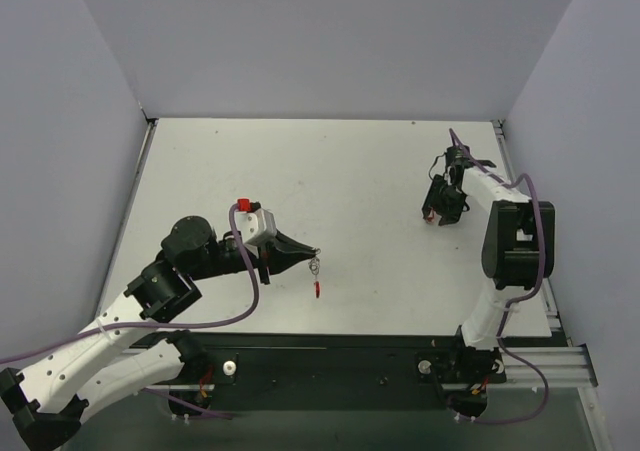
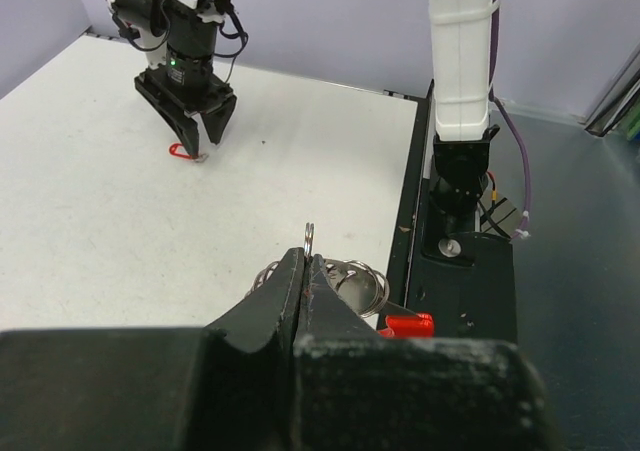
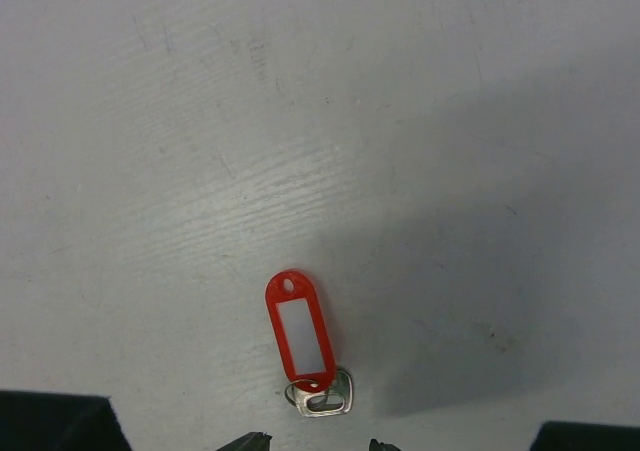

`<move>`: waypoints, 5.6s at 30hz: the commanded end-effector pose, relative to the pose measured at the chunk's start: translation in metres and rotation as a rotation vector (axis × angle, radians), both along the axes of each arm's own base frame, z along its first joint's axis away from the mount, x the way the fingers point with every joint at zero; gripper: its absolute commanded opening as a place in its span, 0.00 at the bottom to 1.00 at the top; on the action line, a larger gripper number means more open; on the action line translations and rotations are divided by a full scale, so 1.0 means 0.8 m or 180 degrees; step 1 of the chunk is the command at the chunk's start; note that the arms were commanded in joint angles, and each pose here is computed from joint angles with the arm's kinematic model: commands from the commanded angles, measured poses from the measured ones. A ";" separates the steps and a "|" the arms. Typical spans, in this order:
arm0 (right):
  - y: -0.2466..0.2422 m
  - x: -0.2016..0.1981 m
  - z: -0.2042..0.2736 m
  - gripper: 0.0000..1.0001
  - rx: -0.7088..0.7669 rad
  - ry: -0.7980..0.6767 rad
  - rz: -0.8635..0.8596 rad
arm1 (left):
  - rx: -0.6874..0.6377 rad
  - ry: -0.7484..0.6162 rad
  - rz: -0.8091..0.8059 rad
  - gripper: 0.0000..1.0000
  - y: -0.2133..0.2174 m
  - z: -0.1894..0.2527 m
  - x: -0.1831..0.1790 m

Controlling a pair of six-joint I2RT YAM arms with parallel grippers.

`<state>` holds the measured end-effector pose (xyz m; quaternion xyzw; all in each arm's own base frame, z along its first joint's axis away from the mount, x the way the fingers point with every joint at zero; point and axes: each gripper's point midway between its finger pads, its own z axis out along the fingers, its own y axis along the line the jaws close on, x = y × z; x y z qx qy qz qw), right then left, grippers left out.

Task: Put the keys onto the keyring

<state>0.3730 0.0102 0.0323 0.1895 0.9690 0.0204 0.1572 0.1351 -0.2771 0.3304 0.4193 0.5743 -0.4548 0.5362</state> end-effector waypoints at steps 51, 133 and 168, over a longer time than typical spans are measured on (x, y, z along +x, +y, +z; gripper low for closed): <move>0.078 -0.005 0.044 0.00 0.0550 -0.0079 0.0472 | 0.0032 -0.0075 0.0070 0.00 -0.003 0.002 0.008; 0.153 -0.037 -0.007 0.00 0.0046 0.0268 0.0850 | 0.0141 -0.0050 0.0126 0.00 -0.006 -0.011 0.012; 0.268 -0.214 0.298 0.00 0.1392 -0.3180 0.4583 | 0.0217 -0.0454 0.0135 0.00 0.011 0.012 0.006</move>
